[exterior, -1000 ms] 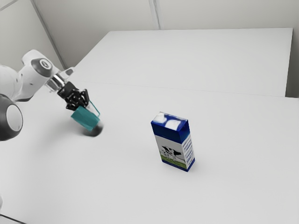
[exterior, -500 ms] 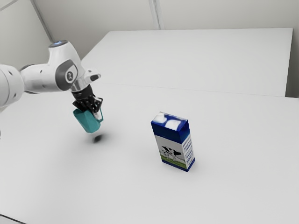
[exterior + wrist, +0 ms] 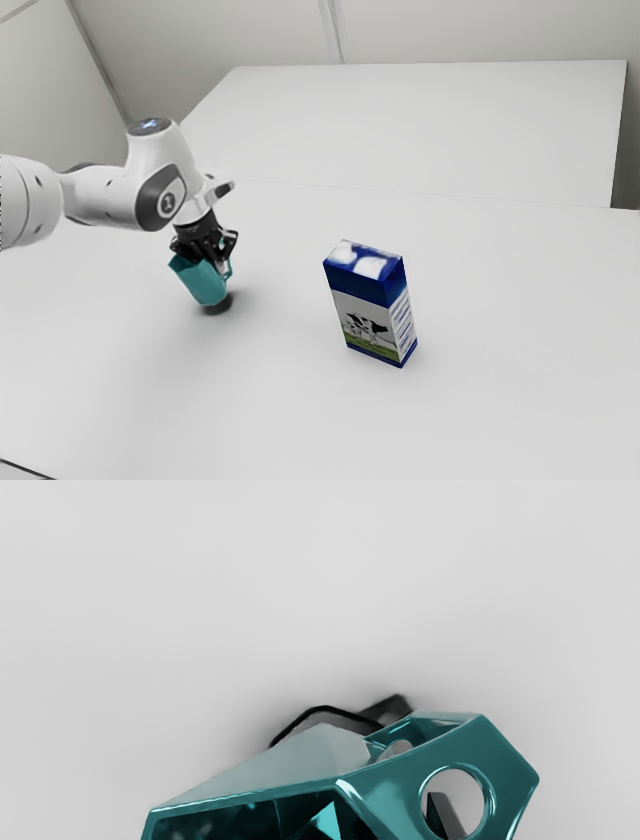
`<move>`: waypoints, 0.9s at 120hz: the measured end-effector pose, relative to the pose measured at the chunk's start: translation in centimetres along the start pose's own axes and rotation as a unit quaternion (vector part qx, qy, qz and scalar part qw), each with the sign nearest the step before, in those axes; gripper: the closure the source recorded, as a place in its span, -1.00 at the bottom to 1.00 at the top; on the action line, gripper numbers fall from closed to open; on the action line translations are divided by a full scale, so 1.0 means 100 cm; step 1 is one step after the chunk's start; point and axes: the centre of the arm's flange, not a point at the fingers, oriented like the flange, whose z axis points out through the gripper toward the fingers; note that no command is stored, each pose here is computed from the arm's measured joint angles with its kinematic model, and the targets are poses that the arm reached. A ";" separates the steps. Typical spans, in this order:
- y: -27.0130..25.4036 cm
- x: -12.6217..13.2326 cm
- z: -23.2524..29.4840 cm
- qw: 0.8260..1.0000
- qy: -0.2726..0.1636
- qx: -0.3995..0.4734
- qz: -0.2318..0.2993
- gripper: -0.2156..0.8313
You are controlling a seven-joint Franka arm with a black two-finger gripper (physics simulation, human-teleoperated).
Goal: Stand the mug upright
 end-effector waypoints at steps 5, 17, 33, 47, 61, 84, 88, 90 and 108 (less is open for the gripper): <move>0.000 0.001 0.007 1.000 -0.003 0.000 -0.009 0.89; 0.001 0.002 0.019 1.000 -0.007 -0.002 -0.028 0.90; 0.003 0.003 0.025 0.999 -0.008 -0.003 -0.047 0.90; 0.005 0.004 0.022 0.998 -0.005 -0.008 -0.061 0.50; 0.008 0.005 0.014 0.997 -0.001 -0.014 -0.069 0.05; 0.014 0.004 -0.008 0.997 0.016 -0.019 -0.073 -0.33; 0.017 0.003 -0.015 0.997 0.020 -0.020 -0.071 -0.37; 0.019 0.004 -0.020 0.997 0.022 -0.021 -0.070 -0.38; 0.042 0.007 -0.077 0.997 0.054 -0.026 -0.050 -0.49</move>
